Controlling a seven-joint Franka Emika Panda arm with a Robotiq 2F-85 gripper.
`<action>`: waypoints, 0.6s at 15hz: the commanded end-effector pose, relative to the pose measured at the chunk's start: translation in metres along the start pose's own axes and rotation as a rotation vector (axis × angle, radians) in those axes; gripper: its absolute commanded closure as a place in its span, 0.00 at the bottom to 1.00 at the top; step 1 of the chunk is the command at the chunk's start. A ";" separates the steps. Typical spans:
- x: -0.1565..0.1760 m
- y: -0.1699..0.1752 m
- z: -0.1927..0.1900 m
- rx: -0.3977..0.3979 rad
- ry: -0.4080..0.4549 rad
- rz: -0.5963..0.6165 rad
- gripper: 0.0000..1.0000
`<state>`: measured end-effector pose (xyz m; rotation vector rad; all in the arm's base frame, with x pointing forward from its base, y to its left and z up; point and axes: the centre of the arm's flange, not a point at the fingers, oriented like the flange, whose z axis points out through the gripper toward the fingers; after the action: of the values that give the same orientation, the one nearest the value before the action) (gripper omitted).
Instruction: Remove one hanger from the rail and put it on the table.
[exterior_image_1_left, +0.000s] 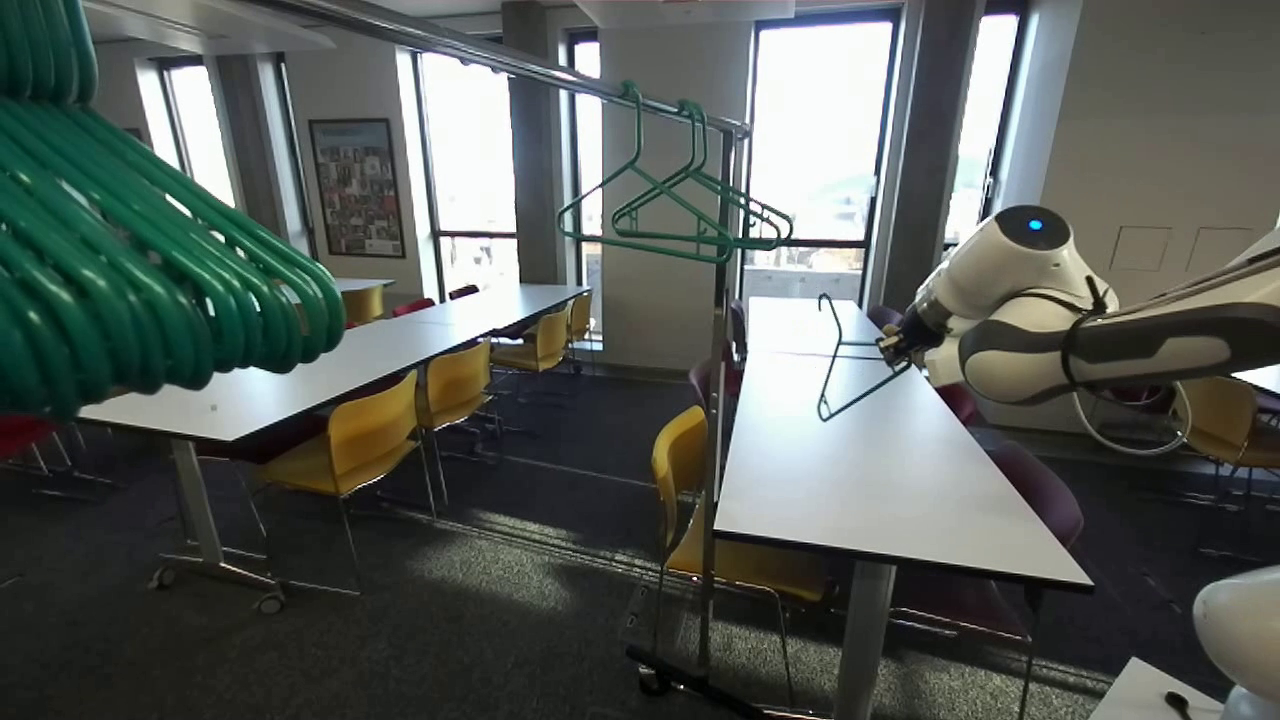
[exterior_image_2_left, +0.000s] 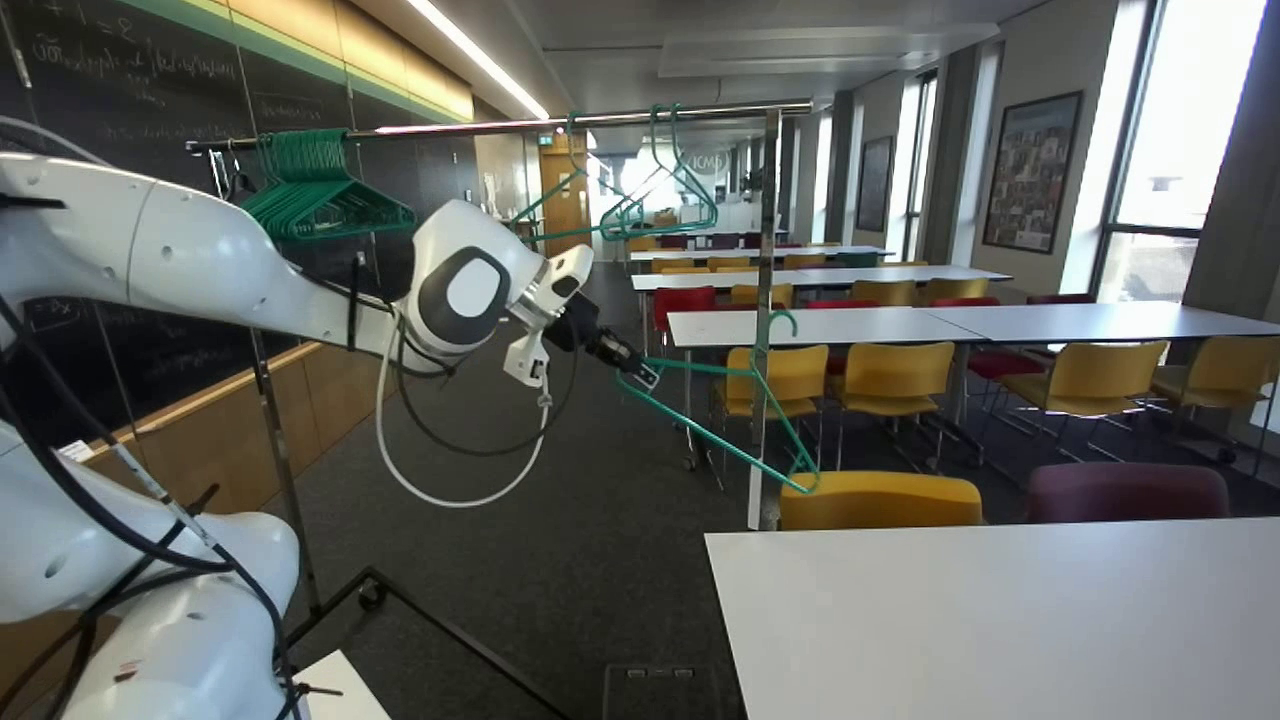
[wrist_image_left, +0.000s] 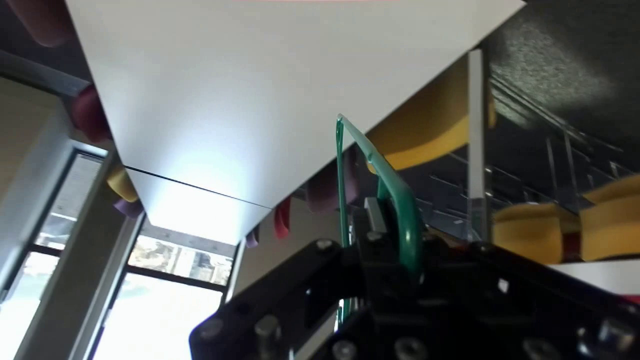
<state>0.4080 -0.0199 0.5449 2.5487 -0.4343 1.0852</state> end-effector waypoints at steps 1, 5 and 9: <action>0.010 0.016 0.077 -0.194 -0.075 -0.005 0.99; 0.004 0.048 0.150 -0.364 -0.165 -0.031 0.99; 0.013 0.070 0.200 -0.445 -0.103 -0.118 0.99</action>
<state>0.4648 -0.1437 0.4491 2.2826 -0.5563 0.6862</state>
